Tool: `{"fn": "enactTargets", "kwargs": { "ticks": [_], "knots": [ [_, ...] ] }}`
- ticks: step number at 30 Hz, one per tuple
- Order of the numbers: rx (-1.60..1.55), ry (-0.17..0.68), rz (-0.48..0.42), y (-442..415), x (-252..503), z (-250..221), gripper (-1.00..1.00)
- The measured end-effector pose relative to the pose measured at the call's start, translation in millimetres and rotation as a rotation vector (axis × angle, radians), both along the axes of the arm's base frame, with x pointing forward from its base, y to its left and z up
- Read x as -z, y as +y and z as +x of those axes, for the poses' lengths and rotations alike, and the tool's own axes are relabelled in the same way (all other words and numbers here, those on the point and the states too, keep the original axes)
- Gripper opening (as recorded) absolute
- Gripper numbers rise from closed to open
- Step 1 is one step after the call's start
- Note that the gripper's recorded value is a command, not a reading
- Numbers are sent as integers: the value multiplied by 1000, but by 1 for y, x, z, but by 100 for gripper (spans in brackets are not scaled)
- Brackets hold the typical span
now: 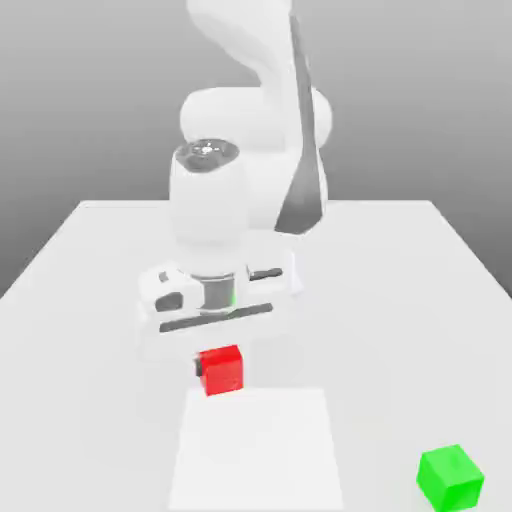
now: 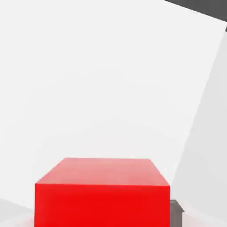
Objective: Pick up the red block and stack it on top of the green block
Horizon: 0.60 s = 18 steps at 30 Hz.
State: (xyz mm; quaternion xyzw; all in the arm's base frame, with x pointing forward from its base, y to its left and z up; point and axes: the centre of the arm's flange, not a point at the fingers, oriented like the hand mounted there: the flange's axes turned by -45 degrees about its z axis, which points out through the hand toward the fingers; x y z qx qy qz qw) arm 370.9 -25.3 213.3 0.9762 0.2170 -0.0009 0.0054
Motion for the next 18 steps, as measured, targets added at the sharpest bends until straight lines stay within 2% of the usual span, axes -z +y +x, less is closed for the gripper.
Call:
{"fn": "enactTargets", "kwargs": {
  "ticks": [9,13,17,18],
  "knots": [
    [-454,0,-14,152,-24,83,-100],
    [-647,5,5,234,-29,96,-100],
    [-687,6,10,252,19,97,-100],
    [-689,6,10,252,28,97,100]
  ]
}}
